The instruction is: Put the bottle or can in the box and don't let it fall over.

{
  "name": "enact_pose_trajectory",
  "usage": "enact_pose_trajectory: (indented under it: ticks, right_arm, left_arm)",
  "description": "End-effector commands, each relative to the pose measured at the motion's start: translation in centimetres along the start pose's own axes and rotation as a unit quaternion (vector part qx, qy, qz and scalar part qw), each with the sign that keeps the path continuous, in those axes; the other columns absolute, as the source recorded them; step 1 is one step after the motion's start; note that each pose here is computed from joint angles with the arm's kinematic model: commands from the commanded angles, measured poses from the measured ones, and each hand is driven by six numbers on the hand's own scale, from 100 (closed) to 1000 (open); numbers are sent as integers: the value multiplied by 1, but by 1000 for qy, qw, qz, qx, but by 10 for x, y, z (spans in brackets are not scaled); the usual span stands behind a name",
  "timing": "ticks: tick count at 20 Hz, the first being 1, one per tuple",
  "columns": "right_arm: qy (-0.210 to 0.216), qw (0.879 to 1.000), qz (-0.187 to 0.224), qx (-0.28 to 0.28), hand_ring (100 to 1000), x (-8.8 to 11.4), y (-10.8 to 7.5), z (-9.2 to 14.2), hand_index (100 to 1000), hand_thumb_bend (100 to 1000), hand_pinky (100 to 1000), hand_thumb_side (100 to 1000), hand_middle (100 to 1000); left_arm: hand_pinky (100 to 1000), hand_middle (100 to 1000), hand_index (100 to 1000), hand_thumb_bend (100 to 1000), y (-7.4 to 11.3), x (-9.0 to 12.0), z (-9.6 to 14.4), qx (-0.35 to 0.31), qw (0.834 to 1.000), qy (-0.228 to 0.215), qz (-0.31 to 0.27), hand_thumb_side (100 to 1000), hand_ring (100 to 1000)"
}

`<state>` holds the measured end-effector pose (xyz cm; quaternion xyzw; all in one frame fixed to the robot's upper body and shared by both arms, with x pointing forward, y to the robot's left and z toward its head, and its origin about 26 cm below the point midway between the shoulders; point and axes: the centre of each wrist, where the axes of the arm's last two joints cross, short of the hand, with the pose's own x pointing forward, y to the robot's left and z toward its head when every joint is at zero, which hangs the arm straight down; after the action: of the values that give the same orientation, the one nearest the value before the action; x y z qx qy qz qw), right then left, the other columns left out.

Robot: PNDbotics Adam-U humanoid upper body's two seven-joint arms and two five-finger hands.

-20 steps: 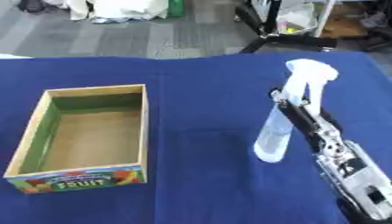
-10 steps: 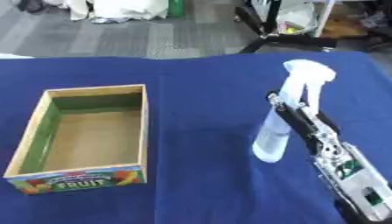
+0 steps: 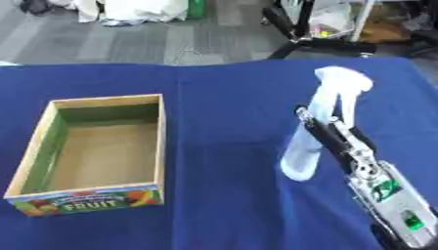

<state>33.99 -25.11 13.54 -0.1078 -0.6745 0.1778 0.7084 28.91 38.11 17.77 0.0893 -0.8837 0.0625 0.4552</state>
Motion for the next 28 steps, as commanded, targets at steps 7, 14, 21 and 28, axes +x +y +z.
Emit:
enact_pose_trajectory:
  ticks: [7, 14, 21, 28]
  right_arm:
    - [6, 1000, -4, 1, 1000, -4, 1, 0, 977, 100, 960, 728, 1000]
    - [7, 1000, -20, -17, 1000, -3, 0, 0, 915, 100, 1000, 552, 1000]
    - [16, 999, -12, -37, 1000, -4, 1, 0, 802, 100, 1000, 430, 1000]
    - [16, 998, -19, -60, 942, -3, -1, -1, 651, 100, 975, 418, 998]
  left_arm:
    - [898, 1000, 754, 601, 2, 8, -6, -10, 1000, -12, -7, 575, 1000]
    - [898, 1000, 751, 596, 2, 8, -7, -11, 1000, -12, -6, 575, 1000]
    - [898, 1000, 747, 591, 1, 9, -7, -13, 1000, -13, -5, 576, 1000]
    - [897, 1000, 746, 588, 2, 8, -7, -12, 1000, -13, -5, 575, 1000]
